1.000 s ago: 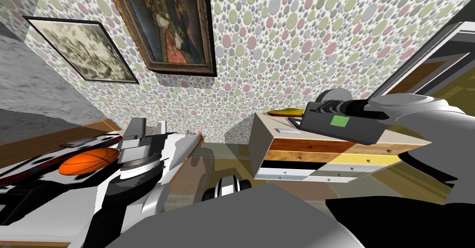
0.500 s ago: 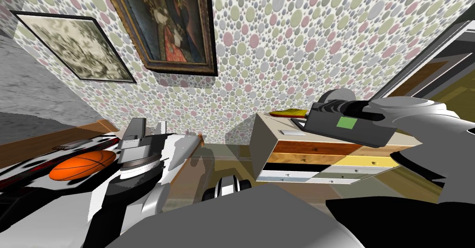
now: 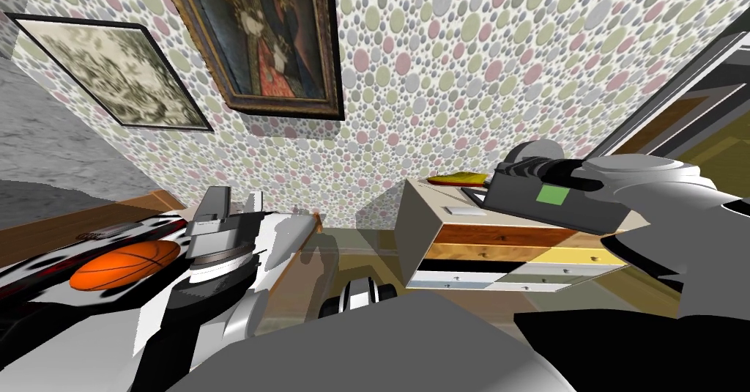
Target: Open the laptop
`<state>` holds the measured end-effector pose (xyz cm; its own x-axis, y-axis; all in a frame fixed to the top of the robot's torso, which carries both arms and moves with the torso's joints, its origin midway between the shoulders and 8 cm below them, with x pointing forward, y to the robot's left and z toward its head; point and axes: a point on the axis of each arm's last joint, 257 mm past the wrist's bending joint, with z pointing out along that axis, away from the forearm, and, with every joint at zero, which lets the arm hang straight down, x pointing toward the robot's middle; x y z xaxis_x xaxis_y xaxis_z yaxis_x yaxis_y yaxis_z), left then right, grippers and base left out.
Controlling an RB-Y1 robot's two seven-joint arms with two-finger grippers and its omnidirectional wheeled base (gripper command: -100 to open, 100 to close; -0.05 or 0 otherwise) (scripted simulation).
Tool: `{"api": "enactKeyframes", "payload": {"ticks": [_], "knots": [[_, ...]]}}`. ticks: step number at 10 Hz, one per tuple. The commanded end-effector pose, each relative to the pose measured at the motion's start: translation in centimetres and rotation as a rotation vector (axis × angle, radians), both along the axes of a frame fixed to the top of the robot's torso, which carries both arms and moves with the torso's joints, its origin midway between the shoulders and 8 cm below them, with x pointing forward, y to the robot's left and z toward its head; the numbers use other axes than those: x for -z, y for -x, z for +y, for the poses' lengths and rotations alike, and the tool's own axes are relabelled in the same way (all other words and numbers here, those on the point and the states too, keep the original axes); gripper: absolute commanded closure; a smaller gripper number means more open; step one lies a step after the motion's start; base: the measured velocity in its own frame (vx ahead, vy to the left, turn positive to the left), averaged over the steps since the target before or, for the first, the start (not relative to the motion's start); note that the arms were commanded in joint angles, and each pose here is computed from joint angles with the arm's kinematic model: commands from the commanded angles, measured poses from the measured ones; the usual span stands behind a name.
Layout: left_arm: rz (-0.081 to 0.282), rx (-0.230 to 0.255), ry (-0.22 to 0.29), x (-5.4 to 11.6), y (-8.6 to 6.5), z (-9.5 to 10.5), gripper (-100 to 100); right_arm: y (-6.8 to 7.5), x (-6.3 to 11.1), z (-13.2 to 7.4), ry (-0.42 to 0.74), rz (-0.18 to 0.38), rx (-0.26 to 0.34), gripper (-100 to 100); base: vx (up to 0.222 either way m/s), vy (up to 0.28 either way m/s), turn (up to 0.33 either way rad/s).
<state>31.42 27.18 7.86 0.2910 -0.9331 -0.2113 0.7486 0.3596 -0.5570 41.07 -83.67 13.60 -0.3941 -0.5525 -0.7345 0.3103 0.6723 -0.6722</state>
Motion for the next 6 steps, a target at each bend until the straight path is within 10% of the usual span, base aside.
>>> {"api": "enactKeyframes", "payload": {"ticks": [1, 6], "knots": [[0.0, 0.0, 0.0, 0.0, 0.0, 0.0, 0, 0.0, 0.0, 0.0, 0.0, 0.0, 0.0, 100, 0.0, 0.0, 0.0], [0.0, 0.0, 0.0, 0.0, 0.0, 0.0, 0, 2.3, 0.7, 0.3, -0.054, 0.105, -0.021, 100, 0.099, -0.028, -0.006]]}}
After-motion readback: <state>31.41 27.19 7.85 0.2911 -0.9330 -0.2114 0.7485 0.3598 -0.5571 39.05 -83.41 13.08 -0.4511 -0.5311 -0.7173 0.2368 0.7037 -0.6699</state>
